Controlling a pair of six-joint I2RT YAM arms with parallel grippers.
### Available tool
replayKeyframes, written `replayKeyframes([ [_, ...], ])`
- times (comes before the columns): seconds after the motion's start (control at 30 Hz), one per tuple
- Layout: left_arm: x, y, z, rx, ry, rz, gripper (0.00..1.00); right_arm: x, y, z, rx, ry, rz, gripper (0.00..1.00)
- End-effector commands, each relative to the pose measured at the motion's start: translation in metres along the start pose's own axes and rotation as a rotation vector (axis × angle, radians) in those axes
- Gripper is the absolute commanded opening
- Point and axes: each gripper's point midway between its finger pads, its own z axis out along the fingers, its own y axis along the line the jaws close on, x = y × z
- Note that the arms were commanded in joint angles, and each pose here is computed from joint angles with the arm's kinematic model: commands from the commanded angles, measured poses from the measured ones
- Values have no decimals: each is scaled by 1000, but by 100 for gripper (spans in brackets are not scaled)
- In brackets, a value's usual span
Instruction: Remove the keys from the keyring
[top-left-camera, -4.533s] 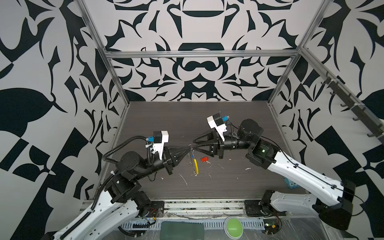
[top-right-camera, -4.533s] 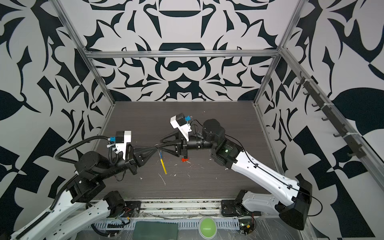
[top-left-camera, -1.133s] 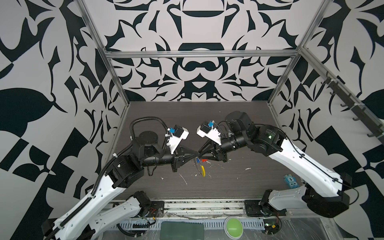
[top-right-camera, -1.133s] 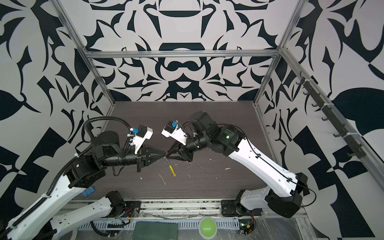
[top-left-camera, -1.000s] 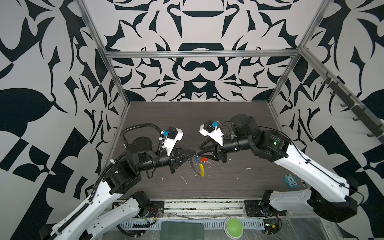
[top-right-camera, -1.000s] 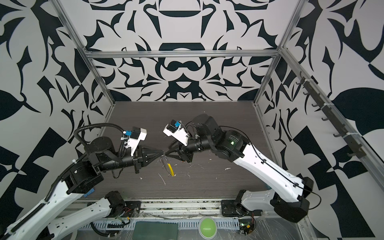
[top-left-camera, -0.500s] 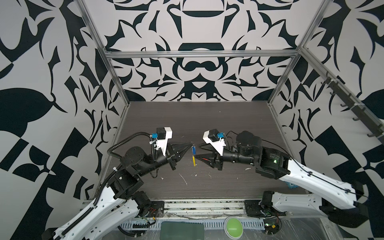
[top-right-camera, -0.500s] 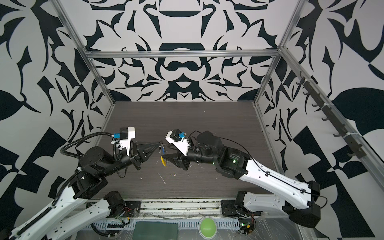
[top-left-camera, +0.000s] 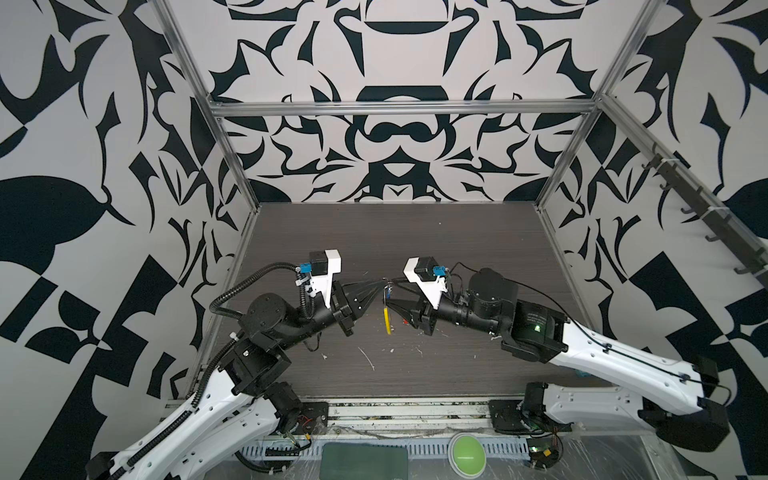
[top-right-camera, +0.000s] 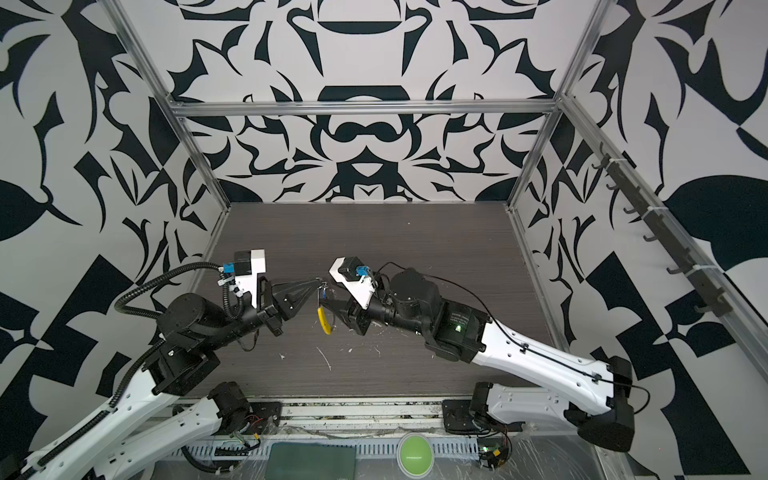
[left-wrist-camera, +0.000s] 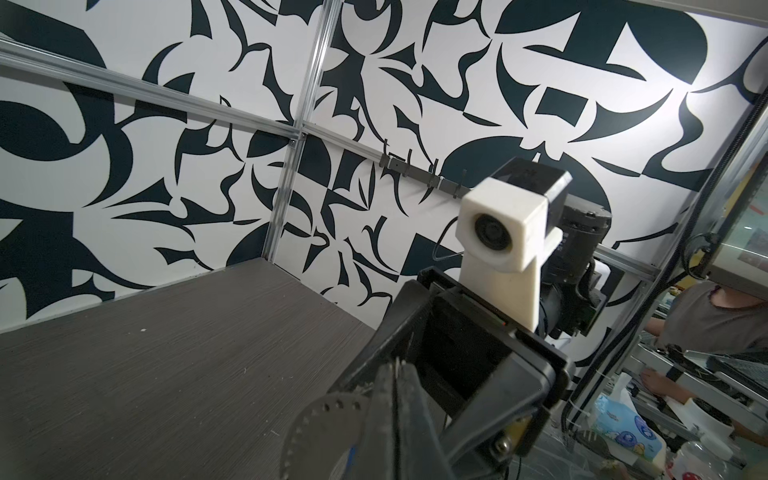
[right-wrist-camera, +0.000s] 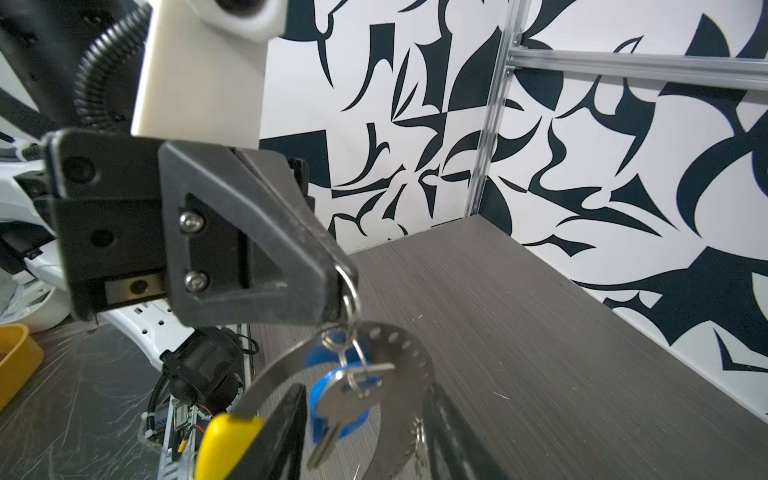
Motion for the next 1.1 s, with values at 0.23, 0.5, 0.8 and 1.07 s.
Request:
replayKeyframes([
  [0.23,-5,-4,-3,22,-35,-6,0,-25,4,-5,-7,-76,-35,31],
  [0.5,-5,-4,-3,20,-35,-6,0,-21,8,-7,-19,-54,-48,11],
  [0.8,-8,-1,-4,0,-59,-4,0,-11,19,-3,-63,-4,-85,0],
  [1.07,-6,-1,-6,6,-65,-2,0,7,42,4,-151,83,-138,0],
])
